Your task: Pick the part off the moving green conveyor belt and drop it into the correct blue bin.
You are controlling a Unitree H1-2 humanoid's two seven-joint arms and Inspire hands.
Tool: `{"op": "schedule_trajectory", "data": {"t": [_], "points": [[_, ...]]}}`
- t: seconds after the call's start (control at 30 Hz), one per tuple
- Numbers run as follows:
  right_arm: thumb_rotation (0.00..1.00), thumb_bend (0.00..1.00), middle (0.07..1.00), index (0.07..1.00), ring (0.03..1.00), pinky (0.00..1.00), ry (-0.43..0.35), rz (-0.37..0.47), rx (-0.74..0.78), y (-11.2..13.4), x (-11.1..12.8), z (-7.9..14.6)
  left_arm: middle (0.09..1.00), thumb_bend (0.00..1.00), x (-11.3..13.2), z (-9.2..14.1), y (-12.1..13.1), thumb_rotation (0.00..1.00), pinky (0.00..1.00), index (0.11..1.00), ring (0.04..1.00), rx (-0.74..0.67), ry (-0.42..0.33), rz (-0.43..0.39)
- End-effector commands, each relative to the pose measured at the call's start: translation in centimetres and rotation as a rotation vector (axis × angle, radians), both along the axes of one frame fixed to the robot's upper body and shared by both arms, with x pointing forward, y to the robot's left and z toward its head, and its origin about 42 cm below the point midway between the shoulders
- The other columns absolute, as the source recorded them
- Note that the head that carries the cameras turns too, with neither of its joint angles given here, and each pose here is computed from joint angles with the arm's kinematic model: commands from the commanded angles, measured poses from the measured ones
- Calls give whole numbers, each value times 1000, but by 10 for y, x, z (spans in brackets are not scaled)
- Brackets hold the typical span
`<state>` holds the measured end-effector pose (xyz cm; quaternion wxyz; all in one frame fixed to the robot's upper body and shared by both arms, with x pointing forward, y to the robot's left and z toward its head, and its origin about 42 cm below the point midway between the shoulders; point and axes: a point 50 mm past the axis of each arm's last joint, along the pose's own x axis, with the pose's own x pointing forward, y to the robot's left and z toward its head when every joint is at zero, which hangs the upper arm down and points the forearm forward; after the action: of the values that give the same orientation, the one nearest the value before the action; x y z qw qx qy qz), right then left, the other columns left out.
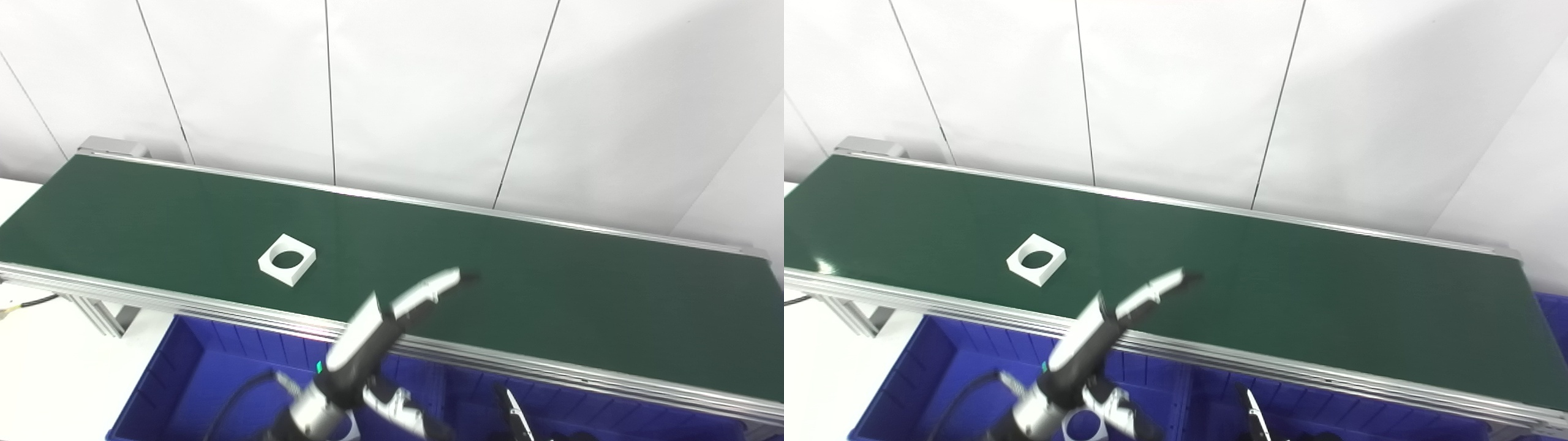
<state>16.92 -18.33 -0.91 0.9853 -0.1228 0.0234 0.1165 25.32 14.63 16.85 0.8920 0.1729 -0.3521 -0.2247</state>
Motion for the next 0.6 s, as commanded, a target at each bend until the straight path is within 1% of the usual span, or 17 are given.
{"op": "schedule_trajectory", "data": {"t": [0.0,0.07,0.1,0.17,0.2,0.23,0.27,0.3,0.37,0.43,0.47,0.57], "points": [[996,877,975,964,974,949,-68,7,38,4,7,10,905,949,11,20,5,490,887,917,901,28,-98,-9],[990,881,978,965,981,970,-64,5,50,5,7,10,902,967,25,32,13,465,864,920,893,81,-139,17],[980,888,978,964,988,988,-63,3,52,6,7,10,893,987,31,37,16,422,818,917,876,98,-150,23],[978,897,978,964,989,997,-62,2,54,7,7,9,896,998,44,45,23,342,762,913,870,131,-165,26],[976,901,978,964,988,998,-60,3,58,7,6,9,902,1000,49,48,27,281,734,912,871,149,-173,31],[973,905,978,964,988,999,-58,2,62,8,6,9,904,1000,55,50,30,256,722,910,870,178,-187,44],[972,909,977,964,988,1000,-57,2,64,8,6,9,904,1000,58,52,33,238,712,909,867,197,-195,53],[972,910,976,963,989,1000,-57,2,65,9,6,9,897,1000,65,55,38,214,721,900,857,257,-208,70],[973,909,975,963,989,1000,-57,2,64,9,6,9,893,1000,78,59,46,203,730,895,851,358,-227,96],[974,918,972,962,984,999,-55,2,67,10,6,9,882,1000,88,60,54,181,704,884,828,447,-242,116],[971,920,972,962,986,1000,-53,2,69,10,6,9,876,1000,92,60,57,150,691,882,816,480,-246,123],[972,925,971,960,986,1000,-53,6,67,10,6,9,871,1000,102,59,64,121,676,885,803,589,-253,154]]}}
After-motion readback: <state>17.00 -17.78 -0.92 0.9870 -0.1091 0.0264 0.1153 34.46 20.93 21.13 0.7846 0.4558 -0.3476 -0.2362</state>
